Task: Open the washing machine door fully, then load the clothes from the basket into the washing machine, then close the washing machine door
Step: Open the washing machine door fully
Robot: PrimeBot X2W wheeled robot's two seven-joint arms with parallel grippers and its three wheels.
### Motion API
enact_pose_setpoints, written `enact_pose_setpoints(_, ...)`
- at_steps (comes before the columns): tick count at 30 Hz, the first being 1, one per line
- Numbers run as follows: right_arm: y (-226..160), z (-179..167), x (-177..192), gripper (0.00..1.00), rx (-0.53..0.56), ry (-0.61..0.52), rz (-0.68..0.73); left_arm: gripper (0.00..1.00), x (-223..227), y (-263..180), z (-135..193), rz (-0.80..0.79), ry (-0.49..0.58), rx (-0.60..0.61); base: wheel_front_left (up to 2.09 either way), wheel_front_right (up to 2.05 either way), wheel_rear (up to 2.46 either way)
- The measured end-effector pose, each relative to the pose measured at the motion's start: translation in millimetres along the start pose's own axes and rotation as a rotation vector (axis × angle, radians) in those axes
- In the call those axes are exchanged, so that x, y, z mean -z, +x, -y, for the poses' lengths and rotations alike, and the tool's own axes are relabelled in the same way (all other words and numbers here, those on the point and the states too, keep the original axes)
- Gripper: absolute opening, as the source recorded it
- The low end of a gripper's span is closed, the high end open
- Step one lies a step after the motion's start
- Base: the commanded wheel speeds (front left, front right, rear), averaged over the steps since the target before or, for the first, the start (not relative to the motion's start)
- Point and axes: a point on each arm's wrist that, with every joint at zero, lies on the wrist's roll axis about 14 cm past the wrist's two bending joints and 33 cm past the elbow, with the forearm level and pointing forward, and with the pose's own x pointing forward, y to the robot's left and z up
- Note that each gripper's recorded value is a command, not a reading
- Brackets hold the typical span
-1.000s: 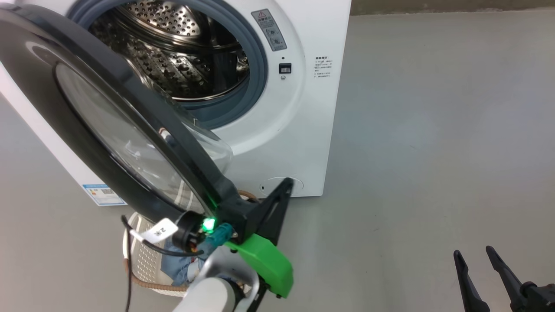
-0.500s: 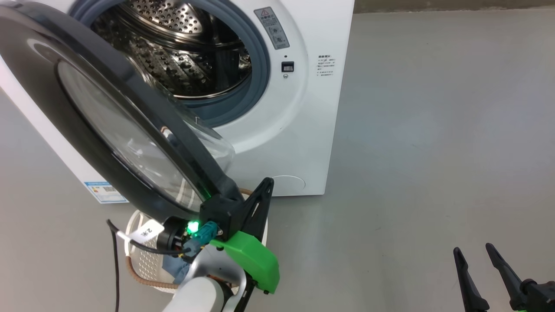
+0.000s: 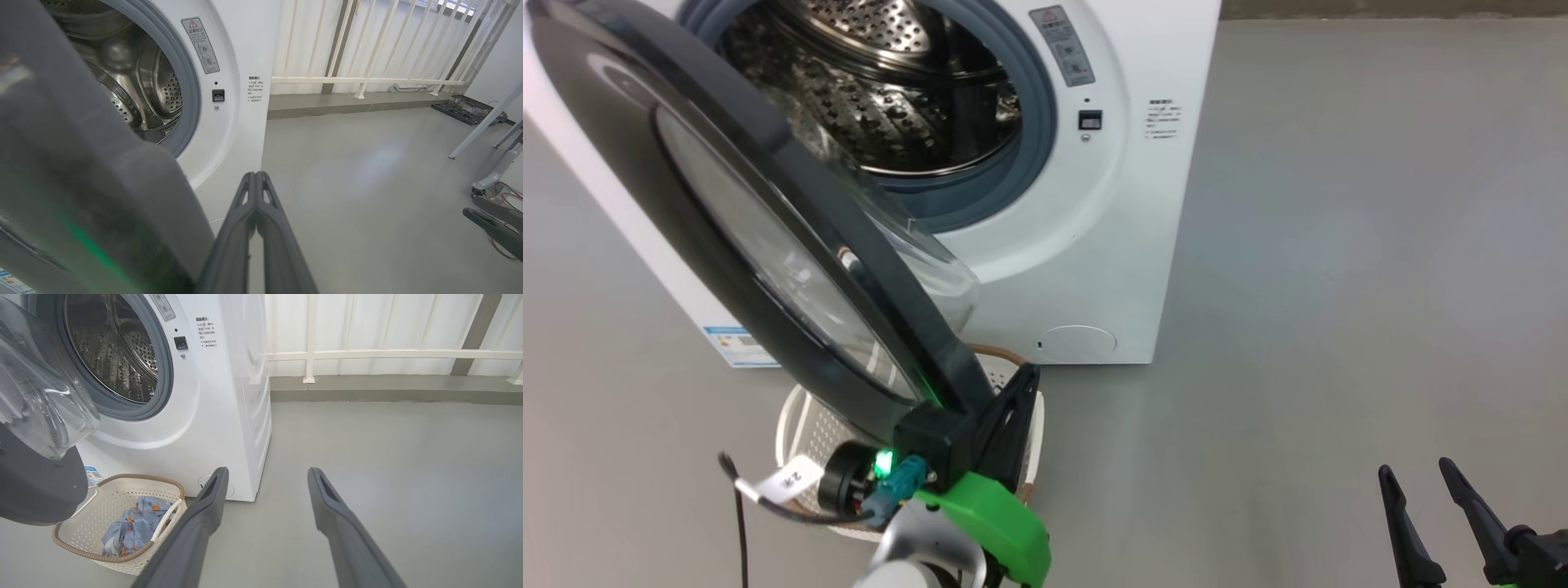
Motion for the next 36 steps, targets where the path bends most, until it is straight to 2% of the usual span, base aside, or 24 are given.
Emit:
enact_pose_setpoints(11,12,-18,-1,1.00,-0.061,0.000,0.004,0.00,1,-25,-18,0.012,-0.022,-0.090,0.00,0.00,0.00)
enact_pose_setpoints(36,36,-69,0,1.00,-0.224,-0.008,0.000,0.00,-2,-91,-85,0.032,0.058,-0.374,0.00,0.00,0.00)
